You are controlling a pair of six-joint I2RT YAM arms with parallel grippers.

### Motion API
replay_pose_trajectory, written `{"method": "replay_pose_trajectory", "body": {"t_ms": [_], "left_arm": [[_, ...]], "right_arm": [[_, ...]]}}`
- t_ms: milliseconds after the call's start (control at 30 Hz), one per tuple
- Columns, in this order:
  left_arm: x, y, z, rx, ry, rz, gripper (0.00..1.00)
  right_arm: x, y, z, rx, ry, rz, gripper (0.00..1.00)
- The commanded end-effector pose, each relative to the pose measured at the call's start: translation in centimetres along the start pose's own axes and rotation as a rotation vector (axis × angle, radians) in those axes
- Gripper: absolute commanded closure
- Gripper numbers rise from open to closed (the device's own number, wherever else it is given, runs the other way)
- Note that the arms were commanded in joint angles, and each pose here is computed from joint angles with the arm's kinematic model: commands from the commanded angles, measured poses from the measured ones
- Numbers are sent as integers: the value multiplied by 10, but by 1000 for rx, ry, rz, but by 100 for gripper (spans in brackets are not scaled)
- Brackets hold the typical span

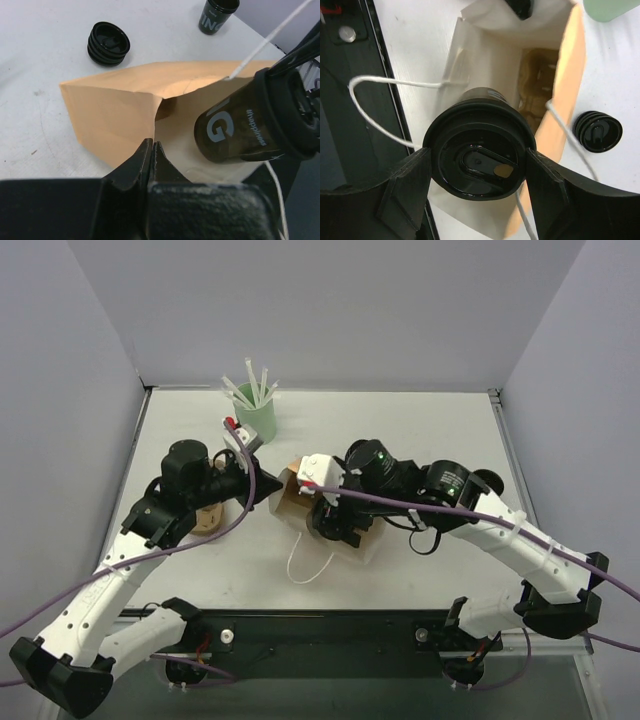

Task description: Pack the takeout coffee

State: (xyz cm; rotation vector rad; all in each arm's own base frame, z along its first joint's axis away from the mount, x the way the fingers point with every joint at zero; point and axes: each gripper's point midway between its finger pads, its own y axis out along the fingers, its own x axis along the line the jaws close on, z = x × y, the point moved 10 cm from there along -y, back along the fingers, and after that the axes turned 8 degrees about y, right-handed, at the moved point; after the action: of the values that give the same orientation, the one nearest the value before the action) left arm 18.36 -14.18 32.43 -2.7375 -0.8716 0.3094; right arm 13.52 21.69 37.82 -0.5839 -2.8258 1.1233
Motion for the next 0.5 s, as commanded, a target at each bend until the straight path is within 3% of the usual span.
{"method": "replay_pose_trajectory", "body": {"t_ms": [0,167,467], "left_arm": [[-5,-7,-4,-130,127,70,100],[-7,-4,-1,-101,48,92,100],[-12,-2,14,-164,63,154,100]], "right_arm": [[-1,25,15,115,-159,71,40],[-5,45,27,205,-260,162,40],[-12,75,46,224,-395,222,41]]}}
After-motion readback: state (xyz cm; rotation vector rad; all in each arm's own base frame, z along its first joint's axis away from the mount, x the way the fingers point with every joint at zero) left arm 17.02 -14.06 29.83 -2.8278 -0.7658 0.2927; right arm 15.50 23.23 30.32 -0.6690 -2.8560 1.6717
